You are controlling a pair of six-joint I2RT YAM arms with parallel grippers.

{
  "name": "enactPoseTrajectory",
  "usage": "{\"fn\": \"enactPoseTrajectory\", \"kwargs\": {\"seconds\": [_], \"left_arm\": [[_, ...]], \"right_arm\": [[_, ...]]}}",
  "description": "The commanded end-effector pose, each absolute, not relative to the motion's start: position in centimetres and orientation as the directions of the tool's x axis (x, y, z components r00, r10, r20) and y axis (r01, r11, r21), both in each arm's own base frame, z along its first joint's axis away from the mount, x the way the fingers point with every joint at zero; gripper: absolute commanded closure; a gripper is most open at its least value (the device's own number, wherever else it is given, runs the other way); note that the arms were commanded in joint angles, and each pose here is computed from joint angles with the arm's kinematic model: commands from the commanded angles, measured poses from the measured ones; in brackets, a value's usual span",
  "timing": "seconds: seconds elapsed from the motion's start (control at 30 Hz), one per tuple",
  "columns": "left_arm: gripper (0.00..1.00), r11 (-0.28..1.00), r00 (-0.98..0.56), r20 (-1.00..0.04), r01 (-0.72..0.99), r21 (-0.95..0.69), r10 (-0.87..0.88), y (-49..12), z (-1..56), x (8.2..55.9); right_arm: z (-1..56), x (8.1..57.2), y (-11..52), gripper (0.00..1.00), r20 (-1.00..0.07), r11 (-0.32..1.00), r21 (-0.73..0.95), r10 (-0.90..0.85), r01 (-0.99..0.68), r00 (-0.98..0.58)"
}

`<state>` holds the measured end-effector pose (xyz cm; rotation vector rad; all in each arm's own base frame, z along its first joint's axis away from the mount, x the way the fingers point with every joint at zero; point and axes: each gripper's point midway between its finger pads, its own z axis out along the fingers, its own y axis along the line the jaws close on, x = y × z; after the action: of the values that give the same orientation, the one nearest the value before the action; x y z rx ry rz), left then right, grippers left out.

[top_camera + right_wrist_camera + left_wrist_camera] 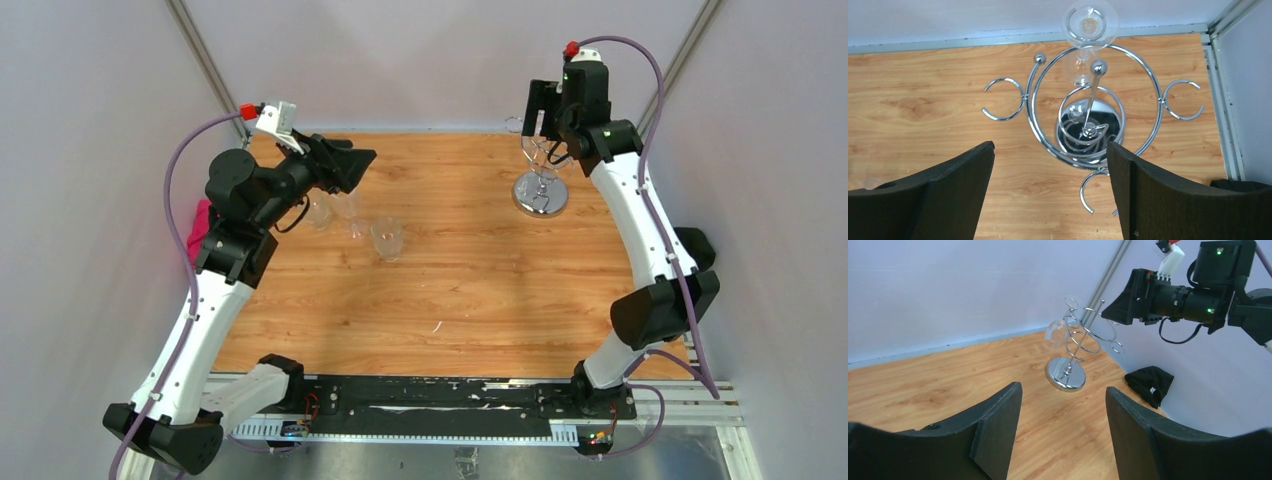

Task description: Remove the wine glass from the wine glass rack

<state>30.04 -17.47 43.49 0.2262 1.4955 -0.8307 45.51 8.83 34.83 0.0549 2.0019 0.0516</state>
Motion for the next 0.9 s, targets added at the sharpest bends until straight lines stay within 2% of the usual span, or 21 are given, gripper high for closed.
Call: {"fn": "enactPoseTrajectory", "kwargs": {"seconds": [0.0, 0.47, 0.57, 0.73, 0.87], "left_arm": [[0.32, 0.724, -0.108, -0.936, 0.606, -0.33, -0.336, -17.3, 43.5, 29.8], [0.32, 0.757, -0.1, -0.946, 0.577, -0.307, -0.307, -16.6, 42.9, 29.8], [0.32, 0.762, -0.103, -0.948, 0.571, -0.305, -0.302, -16.5, 42.5, 30.0], [0.32, 0.763, -0.111, -0.949, 0.57, -0.305, -0.296, -16.7, 42.2, 30.3], [0.32, 0.764, -0.116, -0.949, 0.568, -0.306, -0.294, -16.8, 41.9, 30.6]], "right_arm": [[35.8, 46.7, 6.3, 0.13, -0.915, 0.996, 0.027, 0.06, 0.089, -0.399], [32.5, 53.4, 4.0, 0.16, -0.899, 0.988, 0.05, 0.108, 0.145, -0.425], [32.0, 54.3, 4.0, 0.28, -0.894, 0.988, 0.073, 0.127, 0.139, -0.43], [31.4, 54.3, 4.3, 0.34, -0.888, 0.988, 0.083, 0.131, 0.127, -0.441], [31.7, 53.9, 4.1, 0.44, -0.896, 0.989, 0.077, 0.125, 0.127, -0.427]]}}
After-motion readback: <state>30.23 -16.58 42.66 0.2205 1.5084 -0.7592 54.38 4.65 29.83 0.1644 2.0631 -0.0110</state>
